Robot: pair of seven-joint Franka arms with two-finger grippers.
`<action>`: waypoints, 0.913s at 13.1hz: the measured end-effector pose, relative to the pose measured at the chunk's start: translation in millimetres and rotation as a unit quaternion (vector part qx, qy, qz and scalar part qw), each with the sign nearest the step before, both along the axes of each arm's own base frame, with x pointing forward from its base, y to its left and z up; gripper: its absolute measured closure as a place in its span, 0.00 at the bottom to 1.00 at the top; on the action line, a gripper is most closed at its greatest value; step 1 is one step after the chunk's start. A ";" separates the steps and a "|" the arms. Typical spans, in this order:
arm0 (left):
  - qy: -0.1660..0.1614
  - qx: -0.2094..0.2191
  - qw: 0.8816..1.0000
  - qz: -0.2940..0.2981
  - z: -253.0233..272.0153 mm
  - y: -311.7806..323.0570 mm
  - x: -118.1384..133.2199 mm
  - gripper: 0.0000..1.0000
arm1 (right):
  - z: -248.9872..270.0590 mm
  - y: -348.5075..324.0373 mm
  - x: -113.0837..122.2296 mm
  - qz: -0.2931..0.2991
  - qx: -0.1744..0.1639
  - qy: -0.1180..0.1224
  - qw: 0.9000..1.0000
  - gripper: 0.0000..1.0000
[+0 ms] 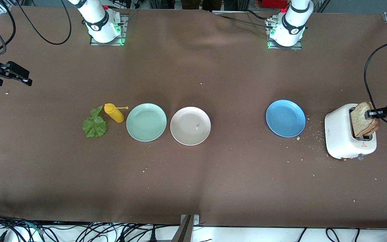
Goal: Make sandwich in beige plate with both arms
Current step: 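Grasp the bread slice with the left gripper and lift it out, then carry the bread slice with the left gripper onto the beige plate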
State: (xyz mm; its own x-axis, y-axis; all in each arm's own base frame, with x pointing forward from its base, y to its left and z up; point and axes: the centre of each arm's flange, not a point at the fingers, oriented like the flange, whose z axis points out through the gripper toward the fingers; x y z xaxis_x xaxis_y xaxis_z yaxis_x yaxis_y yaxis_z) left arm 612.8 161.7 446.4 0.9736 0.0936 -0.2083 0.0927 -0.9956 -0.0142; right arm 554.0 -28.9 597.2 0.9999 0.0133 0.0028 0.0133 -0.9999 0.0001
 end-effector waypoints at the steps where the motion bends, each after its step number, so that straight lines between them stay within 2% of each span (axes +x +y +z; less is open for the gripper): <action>1: 0.004 -0.002 1.000 -0.001 13.6 -3.4 -1.2 0.91 | 0.0 0.0 0.0 0.000 0.000 0.000 1.000 0.00; 3: 0.015 -0.037 0.999 -0.003 20.4 -21.0 -2.5 0.91 | 0.0 -0.1 0.0 0.000 0.000 0.000 1.000 0.00; 6: 0.020 -0.147 0.989 -0.005 17.2 -70.6 2.3 0.91 | 0.0 -0.1 0.0 0.000 0.000 0.000 1.000 0.00; 8: 0.029 -0.227 0.973 -0.032 3.3 -118.1 10.7 0.91 | 0.1 -0.1 0.0 0.000 0.000 0.000 1.000 0.00; 10: 0.056 -0.300 0.950 -0.064 -25.6 -190.4 19.6 0.91 | 0.3 -0.3 0.0 0.000 0.000 0.000 1.000 0.00; 12: 0.092 -0.344 0.931 -0.086 -56.9 -257.3 20.1 0.91 | 0.4 -0.4 0.1 0.000 0.000 0.000 1.000 0.00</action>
